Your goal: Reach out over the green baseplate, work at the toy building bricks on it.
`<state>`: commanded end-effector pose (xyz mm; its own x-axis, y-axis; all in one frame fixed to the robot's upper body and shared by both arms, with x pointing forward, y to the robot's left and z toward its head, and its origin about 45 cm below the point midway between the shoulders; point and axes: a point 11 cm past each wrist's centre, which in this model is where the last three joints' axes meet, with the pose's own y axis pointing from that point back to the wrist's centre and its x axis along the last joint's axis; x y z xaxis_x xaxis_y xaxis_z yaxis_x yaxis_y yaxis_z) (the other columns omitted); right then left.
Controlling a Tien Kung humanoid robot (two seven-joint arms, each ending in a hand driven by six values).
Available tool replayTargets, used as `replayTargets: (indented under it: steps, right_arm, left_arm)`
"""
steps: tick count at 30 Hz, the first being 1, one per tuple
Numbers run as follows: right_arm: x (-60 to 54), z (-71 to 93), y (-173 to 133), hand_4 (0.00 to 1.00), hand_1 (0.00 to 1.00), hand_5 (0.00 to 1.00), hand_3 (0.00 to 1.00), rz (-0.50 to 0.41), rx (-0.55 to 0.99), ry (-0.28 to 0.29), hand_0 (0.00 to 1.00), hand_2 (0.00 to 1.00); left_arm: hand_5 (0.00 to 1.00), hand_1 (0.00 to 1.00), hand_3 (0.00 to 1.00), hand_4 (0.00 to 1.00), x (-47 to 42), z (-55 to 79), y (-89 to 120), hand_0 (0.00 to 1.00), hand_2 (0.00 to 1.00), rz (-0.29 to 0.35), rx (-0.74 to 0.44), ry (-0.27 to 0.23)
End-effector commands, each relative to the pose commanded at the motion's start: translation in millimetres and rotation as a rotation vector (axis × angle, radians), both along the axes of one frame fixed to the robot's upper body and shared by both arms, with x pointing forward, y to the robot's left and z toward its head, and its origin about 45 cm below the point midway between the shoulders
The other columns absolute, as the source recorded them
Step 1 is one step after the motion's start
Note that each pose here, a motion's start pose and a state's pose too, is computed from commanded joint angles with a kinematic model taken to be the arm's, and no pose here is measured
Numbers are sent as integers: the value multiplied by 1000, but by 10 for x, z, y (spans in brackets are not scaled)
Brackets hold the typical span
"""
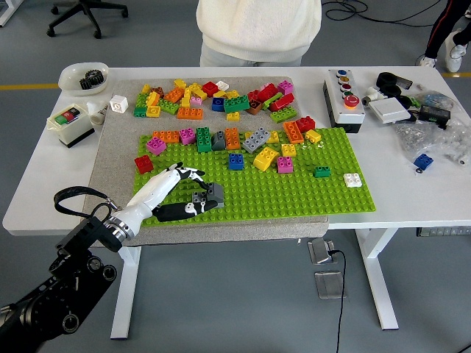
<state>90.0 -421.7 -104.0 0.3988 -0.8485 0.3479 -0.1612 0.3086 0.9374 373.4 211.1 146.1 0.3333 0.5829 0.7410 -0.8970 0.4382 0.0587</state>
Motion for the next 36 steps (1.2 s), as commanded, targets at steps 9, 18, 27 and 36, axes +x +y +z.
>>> replayTargets:
  steps: [9,18,27,36]
  right_arm:
    - [-9,0,-4,765,614,505,535,1,-1,2,737,635]
    - [2,1,-3,765,614,504,536,0,-1,0,737,634]
    - [7,4,-7,765,614,504,536,0,-1,-1,737,635]
    - [9,4,-7,764,614,503,535,0,-1,-2,736,635]
  left_arm:
    - [803,878,549,998,8,15,-6,998,822,1,-4,-2]
    - [804,878,551,998,6,13,-25,998,820,-4,-4,1]
    - [805,878,554,998,0,-3,-53,998,821,-9,-2,7]
    - [804,877,560,998,0,-15,-62,998,820,-11,1,12]
